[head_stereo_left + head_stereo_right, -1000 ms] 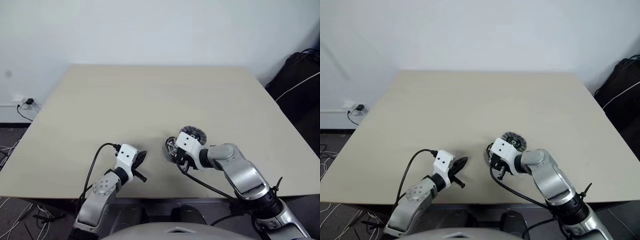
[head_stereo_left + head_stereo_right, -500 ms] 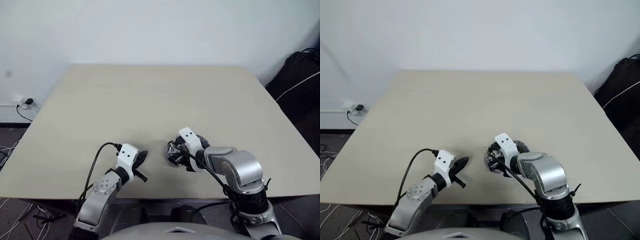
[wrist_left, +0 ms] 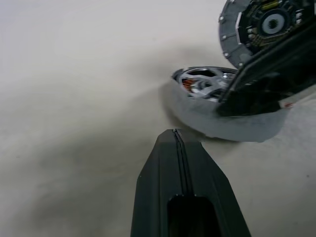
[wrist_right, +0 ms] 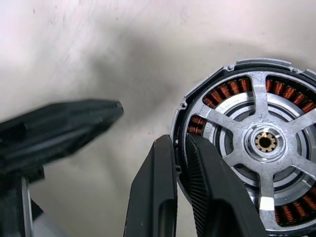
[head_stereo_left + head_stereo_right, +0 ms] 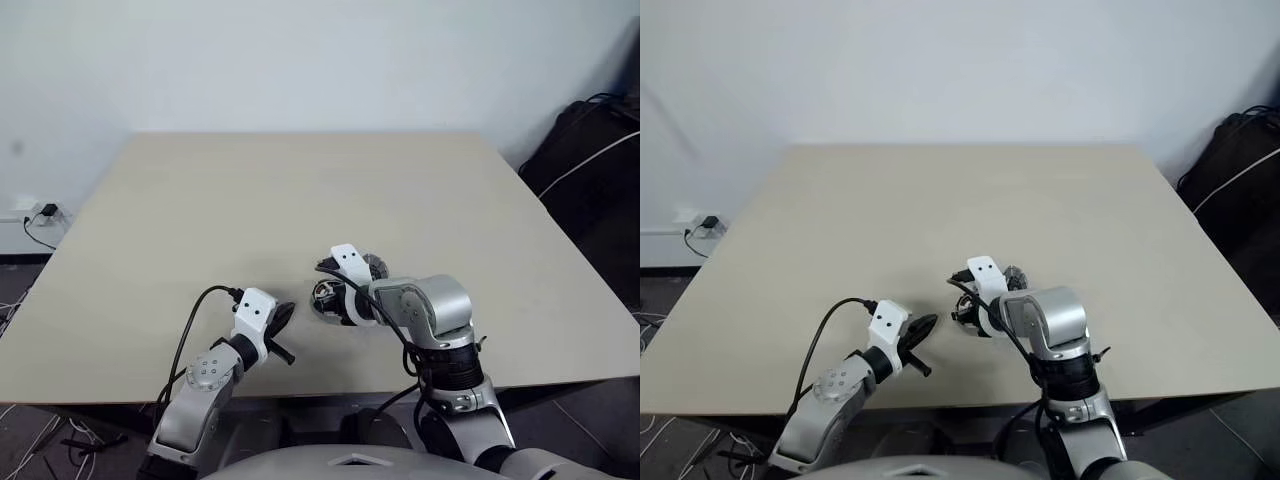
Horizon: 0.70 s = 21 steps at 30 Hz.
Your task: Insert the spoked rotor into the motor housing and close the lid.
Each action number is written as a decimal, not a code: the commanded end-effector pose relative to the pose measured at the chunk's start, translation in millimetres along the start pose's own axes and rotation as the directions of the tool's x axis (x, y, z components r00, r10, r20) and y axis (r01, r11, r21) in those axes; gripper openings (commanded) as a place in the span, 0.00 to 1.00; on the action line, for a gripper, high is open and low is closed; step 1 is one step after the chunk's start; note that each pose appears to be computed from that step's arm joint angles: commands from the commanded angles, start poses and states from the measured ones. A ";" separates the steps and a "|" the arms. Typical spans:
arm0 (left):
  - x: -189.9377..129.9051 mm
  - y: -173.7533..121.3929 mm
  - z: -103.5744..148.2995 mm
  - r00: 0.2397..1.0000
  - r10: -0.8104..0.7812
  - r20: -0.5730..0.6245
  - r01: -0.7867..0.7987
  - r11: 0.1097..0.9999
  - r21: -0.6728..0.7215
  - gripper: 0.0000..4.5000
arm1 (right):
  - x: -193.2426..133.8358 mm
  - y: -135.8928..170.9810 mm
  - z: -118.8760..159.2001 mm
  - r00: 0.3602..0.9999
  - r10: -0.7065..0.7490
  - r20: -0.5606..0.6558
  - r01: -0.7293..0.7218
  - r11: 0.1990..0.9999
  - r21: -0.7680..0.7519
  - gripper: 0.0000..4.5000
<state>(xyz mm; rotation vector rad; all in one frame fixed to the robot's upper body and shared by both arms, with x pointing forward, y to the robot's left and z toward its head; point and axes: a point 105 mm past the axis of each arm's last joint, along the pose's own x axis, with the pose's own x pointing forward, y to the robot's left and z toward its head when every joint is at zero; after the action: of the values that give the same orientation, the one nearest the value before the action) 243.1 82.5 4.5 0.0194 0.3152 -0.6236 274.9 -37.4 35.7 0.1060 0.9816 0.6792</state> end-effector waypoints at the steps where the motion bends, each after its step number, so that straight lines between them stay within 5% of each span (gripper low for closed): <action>1: -0.3 1.3 10.8 0.999 0.004 0.045 -0.005 1.000 0.013 0.00 | 2.9 9.1 10.2 0.998 0.040 0.038 -0.040 0.999 0.003 0.30; 6: -1.8 1.8 10.4 0.999 0.006 0.043 -0.007 1.000 0.013 0.00 | 1.0 20.1 23.5 0.992 0.084 0.096 -0.085 0.996 0.002 0.67; 11: -2.3 2.4 10.1 0.999 0.006 0.041 -0.007 1.000 0.014 0.00 | -11.3 36.6 44.2 0.961 0.188 0.204 -0.199 0.979 0.037 0.67; 15: -2.6 2.4 10.1 0.999 0.003 0.039 -0.004 1.000 0.015 0.00 | -41.2 47.9 85.4 0.848 0.280 0.450 -0.347 0.935 0.074 0.67; 20: -2.3 1.6 9.4 0.999 -0.004 0.035 0.003 1.000 0.015 0.00 | -86.3 15.4 126.4 0.677 0.120 0.726 -0.295 0.948 0.118 0.67; 21: -2.2 1.3 9.3 0.999 -0.005 0.035 0.005 1.000 0.015 0.00 | -93.9 2.2 128.7 0.659 0.052 0.751 -0.224 0.966 0.129 0.58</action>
<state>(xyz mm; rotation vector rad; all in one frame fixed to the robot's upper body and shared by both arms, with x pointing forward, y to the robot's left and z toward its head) 241.4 87.4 1.9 0.0254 0.3274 -0.6142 334.3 -75.8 131.7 0.5895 0.4195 0.5414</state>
